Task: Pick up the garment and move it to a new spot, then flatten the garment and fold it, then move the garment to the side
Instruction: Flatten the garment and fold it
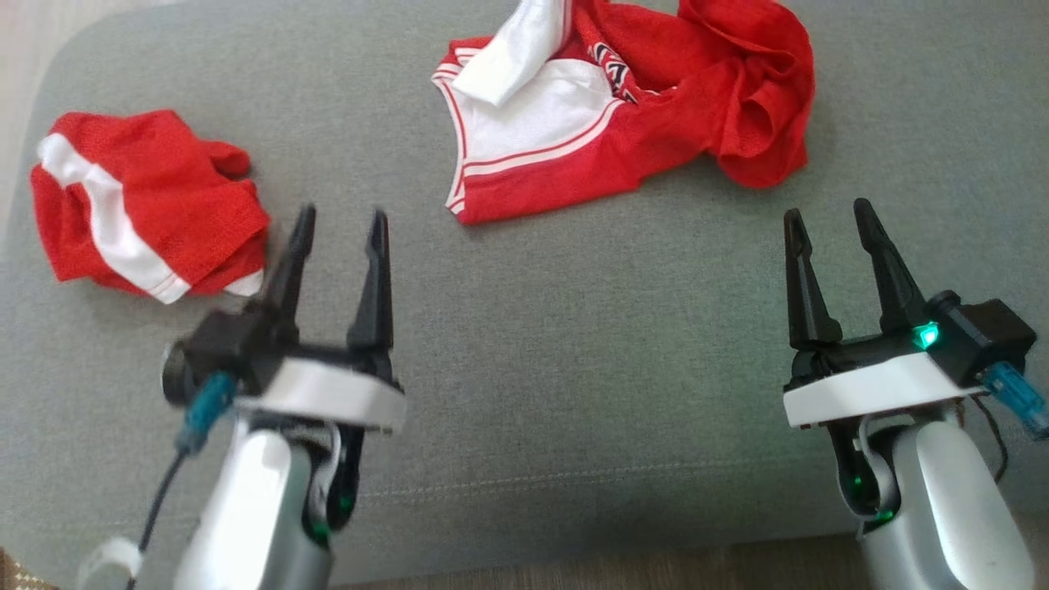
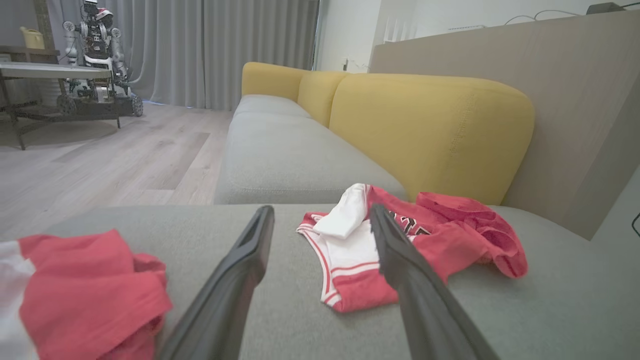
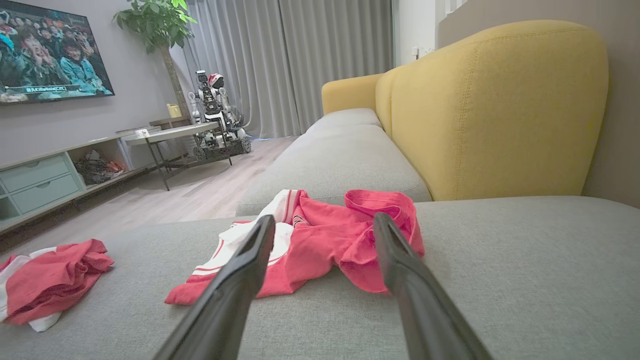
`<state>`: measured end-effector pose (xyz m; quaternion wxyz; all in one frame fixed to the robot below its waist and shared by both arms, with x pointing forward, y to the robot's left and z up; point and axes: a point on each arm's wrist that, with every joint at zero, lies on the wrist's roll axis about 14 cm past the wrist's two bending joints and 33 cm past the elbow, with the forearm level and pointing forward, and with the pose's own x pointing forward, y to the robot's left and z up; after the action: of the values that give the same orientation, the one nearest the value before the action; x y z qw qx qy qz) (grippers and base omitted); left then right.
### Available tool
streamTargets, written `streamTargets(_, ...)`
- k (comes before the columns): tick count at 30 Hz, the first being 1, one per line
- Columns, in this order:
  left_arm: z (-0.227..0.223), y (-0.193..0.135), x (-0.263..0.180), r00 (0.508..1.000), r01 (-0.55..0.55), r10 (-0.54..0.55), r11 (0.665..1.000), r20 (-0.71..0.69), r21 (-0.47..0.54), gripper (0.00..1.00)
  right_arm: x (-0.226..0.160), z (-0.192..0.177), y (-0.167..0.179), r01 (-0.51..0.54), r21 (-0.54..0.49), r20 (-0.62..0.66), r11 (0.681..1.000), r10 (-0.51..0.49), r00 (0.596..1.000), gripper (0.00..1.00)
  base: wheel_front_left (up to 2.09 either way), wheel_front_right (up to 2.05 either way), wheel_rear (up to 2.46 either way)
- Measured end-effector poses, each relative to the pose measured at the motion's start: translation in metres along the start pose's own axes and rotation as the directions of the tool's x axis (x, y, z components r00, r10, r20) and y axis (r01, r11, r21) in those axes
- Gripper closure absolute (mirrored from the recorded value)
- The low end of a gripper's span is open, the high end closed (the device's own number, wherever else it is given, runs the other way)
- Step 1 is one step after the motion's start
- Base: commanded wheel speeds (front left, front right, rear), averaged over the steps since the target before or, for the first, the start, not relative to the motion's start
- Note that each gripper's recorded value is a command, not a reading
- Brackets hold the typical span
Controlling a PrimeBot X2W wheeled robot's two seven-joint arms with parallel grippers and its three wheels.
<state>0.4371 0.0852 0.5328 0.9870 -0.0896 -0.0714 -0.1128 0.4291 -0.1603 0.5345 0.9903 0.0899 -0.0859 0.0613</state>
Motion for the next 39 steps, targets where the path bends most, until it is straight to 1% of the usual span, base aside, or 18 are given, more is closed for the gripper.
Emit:
streamTargets(3,-0.007,0.000,-0.014,1.000,-0.013,0.013,1.000,-0.024,-0.015,0.00,0.000,0.001,0.003,-0.007,0.002,0.001,1.000,0.007,1.000,0.00,0.00,0.00,0.00)
streamTargets(10,-0.004,-0.006,-0.014,1.000,0.001,-0.001,1.000,-0.014,-0.022,0.00,0.001,-0.003,0.008,-0.024,0.004,-0.009,1.000,0.024,1.000,0.00,0.00,0.00,0.00)
streamTargets(15,-0.003,-0.009,-0.011,1.000,0.012,-0.013,1.000,-0.010,-0.024,0.00,0.008,-0.024,0.028,-0.085,0.009,-0.063,0.996,0.085,0.994,0.00,0.00,0.00,0.00)
streamTargets(18,-0.009,-0.008,-0.013,1.000,0.006,-0.008,0.999,-0.028,-0.041,0.00,0.024,-0.042,0.045,-0.143,0.000,-0.111,0.990,0.142,0.984,0.00,0.00,0.00,0.00)
streamTargets(22,-0.015,-0.005,-0.013,0.999,-0.004,0.002,0.998,-0.048,-0.056,0.00,0.069,-0.051,0.065,-0.225,-0.032,-0.155,0.974,0.217,0.964,0.00,0.00,0.00,0.00)
streamTargets(25,-0.018,0.001,-0.011,0.998,-0.024,0.020,0.998,-0.056,-0.065,0.00,0.104,-0.059,0.069,-0.254,-0.043,-0.202,0.966,0.240,0.949,0.00,0.00,0.00,0.00)
streamTargets(28,-0.022,0.007,-0.011,0.997,-0.041,0.036,0.997,-0.069,-0.070,0.00,0.130,-0.078,0.069,-0.280,-0.067,-0.287,0.958,0.250,0.925,0.00,0.00,0.00,0.00)
streamTargets(30,-0.026,0.010,-0.012,0.996,-0.050,0.044,0.996,-0.080,-0.073,0.00,0.143,-0.094,0.070,-0.290,-0.064,-0.343,0.955,0.252,0.905,0.00,0.00,0.00,0.00)
streamTargets(32,-0.029,0.016,-0.013,0.994,-0.066,0.059,0.995,-0.093,-0.073,0.00,0.153,-0.109,0.073,-0.322,-0.088,-0.393,0.943,0.264,0.881,0.00,0.00,0.00,0.00)
streamTargets(37,-0.036,0.028,-0.016,0.988,-0.105,0.097,0.992,-0.117,-0.065,0.00,0.172,-0.137,0.088,-0.388,-0.105,-0.470,0.915,0.298,0.830,0.00,0.00,0.00,0.00)
streamTargets(39,-0.039,0.031,-0.016,0.986,-0.113,0.104,0.992,-0.127,-0.064,0.00,0.176,-0.148,0.090,-0.401,-0.107,-0.500,0.910,0.300,0.813,0.00,0.00,0.00,0.00)
